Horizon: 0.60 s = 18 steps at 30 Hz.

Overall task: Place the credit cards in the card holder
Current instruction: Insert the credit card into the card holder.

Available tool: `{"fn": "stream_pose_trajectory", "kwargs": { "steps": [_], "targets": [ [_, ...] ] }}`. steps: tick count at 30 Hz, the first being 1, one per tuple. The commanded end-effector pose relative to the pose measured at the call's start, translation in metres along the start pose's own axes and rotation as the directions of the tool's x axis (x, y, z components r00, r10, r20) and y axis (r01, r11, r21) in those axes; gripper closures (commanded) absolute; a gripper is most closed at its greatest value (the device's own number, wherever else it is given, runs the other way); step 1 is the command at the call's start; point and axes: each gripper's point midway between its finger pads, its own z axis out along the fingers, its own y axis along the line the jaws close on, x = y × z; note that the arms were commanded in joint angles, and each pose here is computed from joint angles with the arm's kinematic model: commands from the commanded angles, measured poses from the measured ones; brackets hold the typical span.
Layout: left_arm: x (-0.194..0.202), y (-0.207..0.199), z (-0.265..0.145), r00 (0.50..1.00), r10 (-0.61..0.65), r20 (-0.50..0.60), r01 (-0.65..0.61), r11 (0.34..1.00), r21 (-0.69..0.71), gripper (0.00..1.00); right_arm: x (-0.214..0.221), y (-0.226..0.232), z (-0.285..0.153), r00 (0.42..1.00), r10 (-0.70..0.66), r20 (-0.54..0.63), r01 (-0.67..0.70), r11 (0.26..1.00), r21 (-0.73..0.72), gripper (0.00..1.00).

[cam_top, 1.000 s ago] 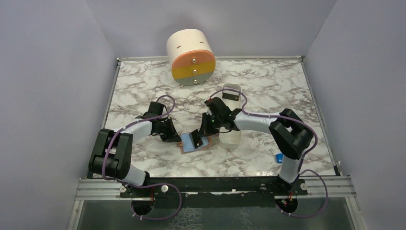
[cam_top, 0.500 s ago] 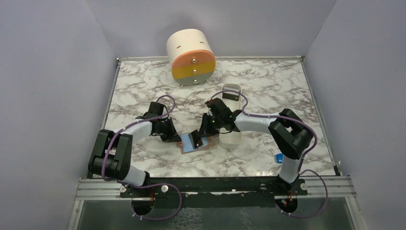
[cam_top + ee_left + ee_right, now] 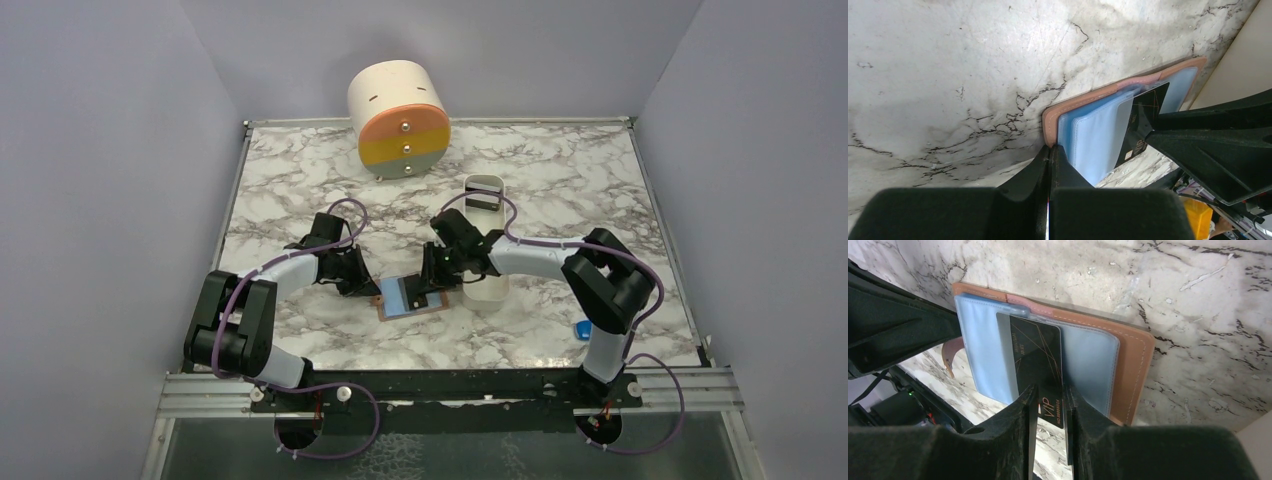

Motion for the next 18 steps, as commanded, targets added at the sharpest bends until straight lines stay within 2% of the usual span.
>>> {"fn": "stream_pose_trajectory", "kwargs": {
  "steps": [1,18],
  "targets": [
    [0.004,0.006,0.003,1.0,-0.001,0.001,0.001,1.0,-0.022,1.0,-0.003,0.011,-0.006,0.999,-0.043,0.016,0.043,0.999,-0.005,0.74],
    [0.005,0.003,0.003,1.0,0.003,-0.003,-0.003,1.0,-0.002,1.0,-0.004,0.039,0.009,0.997,-0.08,-0.006,0.08,0.996,-0.026,0.77]
  ]
}}
